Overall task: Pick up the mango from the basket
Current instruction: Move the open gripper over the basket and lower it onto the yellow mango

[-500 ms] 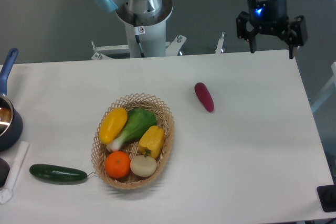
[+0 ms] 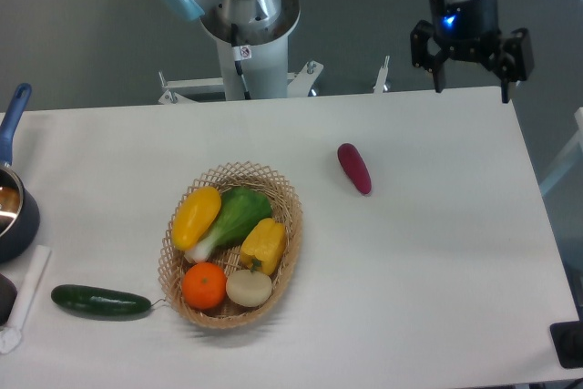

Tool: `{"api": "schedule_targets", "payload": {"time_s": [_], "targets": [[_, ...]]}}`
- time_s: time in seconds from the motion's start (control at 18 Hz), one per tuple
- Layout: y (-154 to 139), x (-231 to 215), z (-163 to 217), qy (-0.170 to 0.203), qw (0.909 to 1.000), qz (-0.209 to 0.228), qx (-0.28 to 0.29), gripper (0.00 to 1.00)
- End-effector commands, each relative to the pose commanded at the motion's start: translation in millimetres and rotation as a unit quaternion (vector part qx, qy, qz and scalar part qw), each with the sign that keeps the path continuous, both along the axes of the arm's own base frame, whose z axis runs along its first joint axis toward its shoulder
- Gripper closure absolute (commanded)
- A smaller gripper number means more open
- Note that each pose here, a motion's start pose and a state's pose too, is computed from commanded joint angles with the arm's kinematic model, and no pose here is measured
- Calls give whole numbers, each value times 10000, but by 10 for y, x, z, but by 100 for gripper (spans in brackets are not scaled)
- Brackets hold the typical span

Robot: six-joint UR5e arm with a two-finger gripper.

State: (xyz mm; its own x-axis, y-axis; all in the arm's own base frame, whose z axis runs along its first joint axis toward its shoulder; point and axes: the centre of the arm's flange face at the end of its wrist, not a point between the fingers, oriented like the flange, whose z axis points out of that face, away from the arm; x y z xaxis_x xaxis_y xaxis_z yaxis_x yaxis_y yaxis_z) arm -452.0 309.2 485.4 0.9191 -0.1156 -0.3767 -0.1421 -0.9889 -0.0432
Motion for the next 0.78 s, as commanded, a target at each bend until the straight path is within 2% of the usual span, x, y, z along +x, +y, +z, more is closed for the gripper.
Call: {"api": "schedule_targets", "payload": {"time_s": [0.22,0.33,0.44,0.67,0.78], "targets": [[0,167,-228,-143,9991,343,181,0],[145,306,-247,-63,9984,432,364,0],[273,465,-280,-142,9960,699,536,0],[581,719,-406,-376,9913,1039,711,0],[754,987,-619,-613,9890,1157,690,0]]}}
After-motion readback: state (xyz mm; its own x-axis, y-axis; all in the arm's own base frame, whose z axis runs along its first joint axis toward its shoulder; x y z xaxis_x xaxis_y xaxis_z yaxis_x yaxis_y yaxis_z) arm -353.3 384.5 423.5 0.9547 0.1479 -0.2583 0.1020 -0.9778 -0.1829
